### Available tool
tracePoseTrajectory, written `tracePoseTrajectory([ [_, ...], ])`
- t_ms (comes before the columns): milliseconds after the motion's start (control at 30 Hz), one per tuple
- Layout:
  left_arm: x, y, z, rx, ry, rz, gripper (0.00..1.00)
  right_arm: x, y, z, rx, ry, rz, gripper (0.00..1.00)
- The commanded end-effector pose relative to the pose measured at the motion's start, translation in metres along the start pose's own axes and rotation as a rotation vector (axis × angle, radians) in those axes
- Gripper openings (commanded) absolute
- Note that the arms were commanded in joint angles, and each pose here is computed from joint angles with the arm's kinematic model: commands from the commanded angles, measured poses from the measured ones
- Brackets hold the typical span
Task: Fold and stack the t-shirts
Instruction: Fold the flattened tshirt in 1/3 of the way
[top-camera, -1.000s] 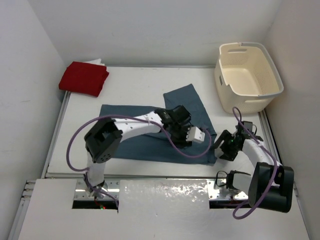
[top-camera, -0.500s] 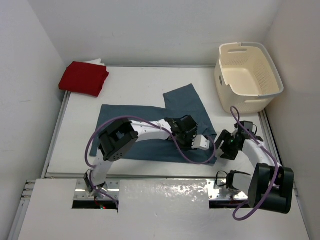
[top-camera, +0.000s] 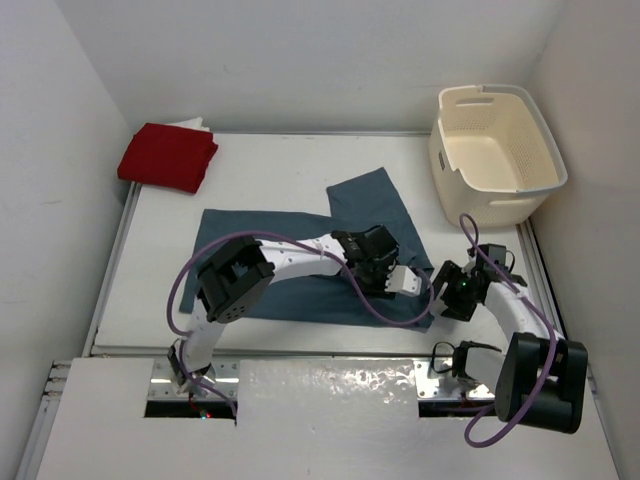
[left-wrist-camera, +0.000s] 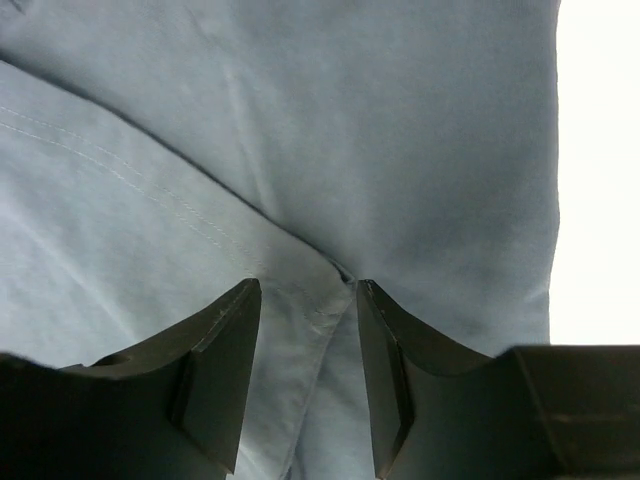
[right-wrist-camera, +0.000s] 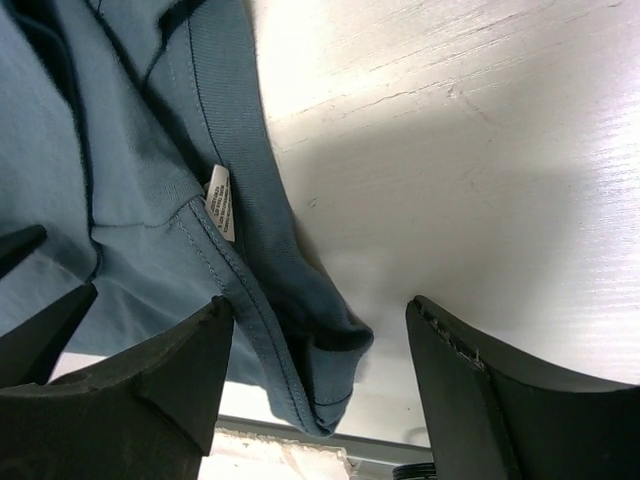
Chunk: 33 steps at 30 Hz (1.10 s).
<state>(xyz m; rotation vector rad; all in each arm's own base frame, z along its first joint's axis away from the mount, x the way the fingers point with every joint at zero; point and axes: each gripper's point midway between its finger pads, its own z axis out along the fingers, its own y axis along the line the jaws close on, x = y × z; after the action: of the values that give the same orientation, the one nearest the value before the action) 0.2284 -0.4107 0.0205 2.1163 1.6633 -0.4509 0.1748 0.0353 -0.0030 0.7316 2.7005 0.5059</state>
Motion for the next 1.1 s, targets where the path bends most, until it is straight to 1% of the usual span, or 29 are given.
tracePoseTrajectory([
  [0, -0.025, 0.011, -0.025, -0.032, -0.065, 0.048, 0.42, 0.008, -0.006, 0.001, 0.01, 0.018, -0.018, 0.7],
  [200, -0.013, 0.012, -0.012, -0.042, -0.038, 0.06, 0.4, 0.009, -0.006, 0.001, 0.01, 0.028, -0.022, 0.7],
  [300, -0.003, 0.011, -0.006, -0.051, -0.014, 0.069, 0.37, 0.007, -0.005, 0.0, 0.01, 0.026, -0.028, 0.7],
  [367, 0.003, 0.017, -0.003, -0.081, 0.005, 0.078, 0.21, 0.004, -0.004, -0.002, 0.01, 0.026, -0.031, 0.7],
  [433, 0.003, 0.024, -0.003, -0.11, 0.008, 0.072, 0.0, 0.003, -0.003, -0.002, 0.009, 0.025, -0.038, 0.69],
  [533, -0.002, 0.023, -0.009, -0.1, 0.001, 0.043, 0.0, 0.003, -0.003, -0.003, 0.01, 0.028, -0.045, 0.69],
  [600, -0.002, 0.031, -0.016, -0.122, -0.012, -0.037, 0.0, 0.001, -0.002, -0.004, 0.01, 0.023, -0.051, 0.69],
  [667, -0.011, 0.053, -0.035, -0.154, -0.084, -0.14, 0.0, 0.0, -0.001, -0.004, 0.004, 0.02, -0.054, 0.68],
  [733, -0.003, 0.071, -0.045, -0.162, -0.116, -0.262, 0.0, -0.002, -0.001, -0.003, 0.0, 0.022, -0.058, 0.68],
  [800, -0.002, 0.082, -0.052, -0.157, -0.143, -0.322, 0.0, 0.0, -0.001, -0.002, 0.001, 0.035, -0.06, 0.67],
  [833, 0.005, 0.087, -0.052, -0.149, -0.152, -0.369, 0.0, -0.001, 0.0, -0.002, -0.001, 0.036, -0.06, 0.67],
  [1067, 0.031, 0.094, -0.048, -0.15, -0.141, -0.485, 0.0, -0.009, 0.002, -0.004, 0.004, 0.039, -0.089, 0.67],
])
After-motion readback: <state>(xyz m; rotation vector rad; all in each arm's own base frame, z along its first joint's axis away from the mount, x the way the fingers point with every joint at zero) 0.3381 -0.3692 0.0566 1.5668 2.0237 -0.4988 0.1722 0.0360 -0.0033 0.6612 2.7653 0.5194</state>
